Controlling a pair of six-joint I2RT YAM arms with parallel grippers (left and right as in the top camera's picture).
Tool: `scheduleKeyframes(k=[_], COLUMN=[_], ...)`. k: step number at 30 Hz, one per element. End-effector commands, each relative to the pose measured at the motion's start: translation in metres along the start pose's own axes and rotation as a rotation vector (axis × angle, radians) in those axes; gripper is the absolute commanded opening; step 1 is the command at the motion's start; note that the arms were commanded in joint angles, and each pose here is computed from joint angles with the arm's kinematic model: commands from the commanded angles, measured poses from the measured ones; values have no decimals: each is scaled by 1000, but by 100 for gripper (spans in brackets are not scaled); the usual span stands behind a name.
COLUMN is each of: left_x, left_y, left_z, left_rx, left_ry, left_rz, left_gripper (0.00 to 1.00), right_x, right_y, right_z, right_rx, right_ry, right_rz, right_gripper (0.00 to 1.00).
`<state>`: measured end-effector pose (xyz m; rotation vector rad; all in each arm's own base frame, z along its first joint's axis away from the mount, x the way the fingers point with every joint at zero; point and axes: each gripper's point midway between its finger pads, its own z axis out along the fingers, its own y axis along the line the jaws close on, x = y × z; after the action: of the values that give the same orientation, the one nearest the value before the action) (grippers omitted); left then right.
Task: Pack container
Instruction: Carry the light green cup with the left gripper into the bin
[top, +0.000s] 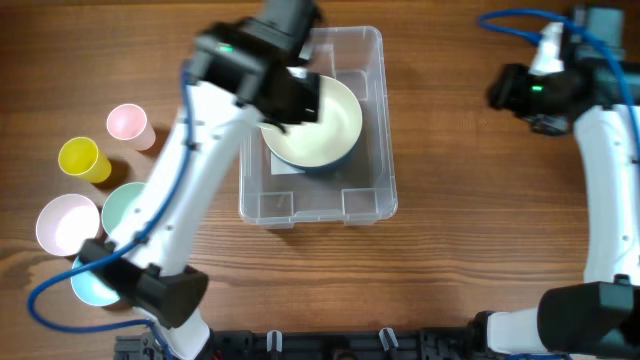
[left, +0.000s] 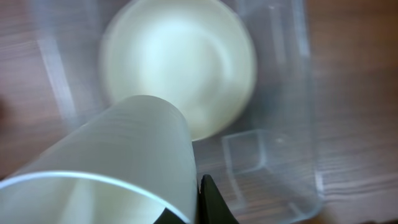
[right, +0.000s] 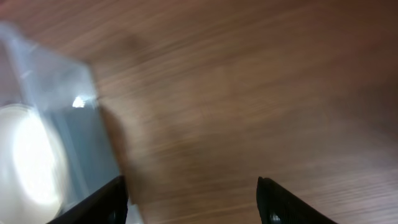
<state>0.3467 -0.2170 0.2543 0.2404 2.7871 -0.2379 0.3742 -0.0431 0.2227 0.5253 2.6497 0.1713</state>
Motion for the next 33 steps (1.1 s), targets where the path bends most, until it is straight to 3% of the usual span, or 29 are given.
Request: scheduleKeyframes(k=[1,9,20,33], left_x=[18,67,94,79], left_y=[-40,-94,-102,-84], left_z=[24,84,146,175], left_rx=[25,100,31,-164], left_ry=[65,312,441,312], left_rz=[37,89,121,-317], left_gripper=[4,4,4,4], right_x=[2,2,2,1], right_y=[-12,-12,-12,-12], right_z=[-12,-12,-12,-12], right_rx=[6,6,6,5], right_ry=[-15,-15,-16,-18], right_rz=[71,68,67,67], right_gripper=[67,67,67,67])
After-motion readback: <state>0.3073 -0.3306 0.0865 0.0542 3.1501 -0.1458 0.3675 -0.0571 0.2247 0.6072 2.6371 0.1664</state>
